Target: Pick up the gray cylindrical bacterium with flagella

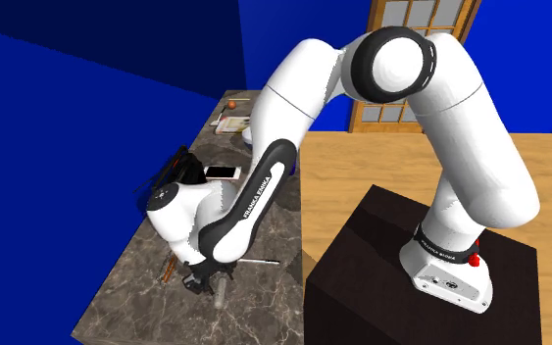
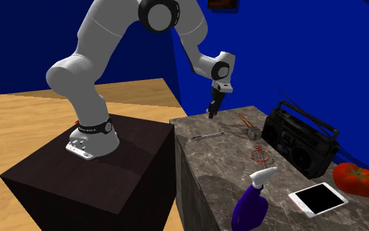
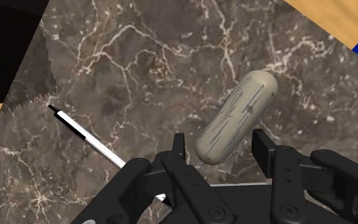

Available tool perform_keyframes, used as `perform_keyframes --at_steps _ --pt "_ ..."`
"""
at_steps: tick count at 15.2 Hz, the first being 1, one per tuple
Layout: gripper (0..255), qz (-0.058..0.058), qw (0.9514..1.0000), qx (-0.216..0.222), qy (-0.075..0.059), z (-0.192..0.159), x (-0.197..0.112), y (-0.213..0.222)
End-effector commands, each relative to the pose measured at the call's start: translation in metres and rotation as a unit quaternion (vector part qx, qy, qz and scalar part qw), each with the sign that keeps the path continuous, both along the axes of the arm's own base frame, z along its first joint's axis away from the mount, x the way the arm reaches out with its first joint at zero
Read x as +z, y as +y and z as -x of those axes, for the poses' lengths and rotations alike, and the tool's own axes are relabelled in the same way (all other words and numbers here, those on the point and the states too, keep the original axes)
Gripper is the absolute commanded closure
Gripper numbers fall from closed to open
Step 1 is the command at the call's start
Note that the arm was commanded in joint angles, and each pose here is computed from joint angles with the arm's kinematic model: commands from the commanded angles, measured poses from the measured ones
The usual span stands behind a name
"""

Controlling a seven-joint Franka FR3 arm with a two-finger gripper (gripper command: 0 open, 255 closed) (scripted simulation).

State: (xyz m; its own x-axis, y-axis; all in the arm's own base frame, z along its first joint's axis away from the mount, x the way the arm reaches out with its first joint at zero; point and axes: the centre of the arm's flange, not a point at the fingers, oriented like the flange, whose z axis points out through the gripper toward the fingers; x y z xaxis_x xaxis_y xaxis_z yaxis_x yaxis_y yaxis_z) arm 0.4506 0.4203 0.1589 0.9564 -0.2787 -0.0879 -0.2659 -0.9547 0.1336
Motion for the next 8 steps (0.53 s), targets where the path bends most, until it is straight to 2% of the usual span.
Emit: perform_keyframes --at_steps 1,6,8 --pt "255 0.000 1.0000 0.000 0.000 0.000 0.011 0.000" --pt "255 0.000 1.0000 0.000 0.000 0.000 0.037 0.000" --pt "255 0.000 1.0000 0.000 0.000 0.000 0.038 0.000"
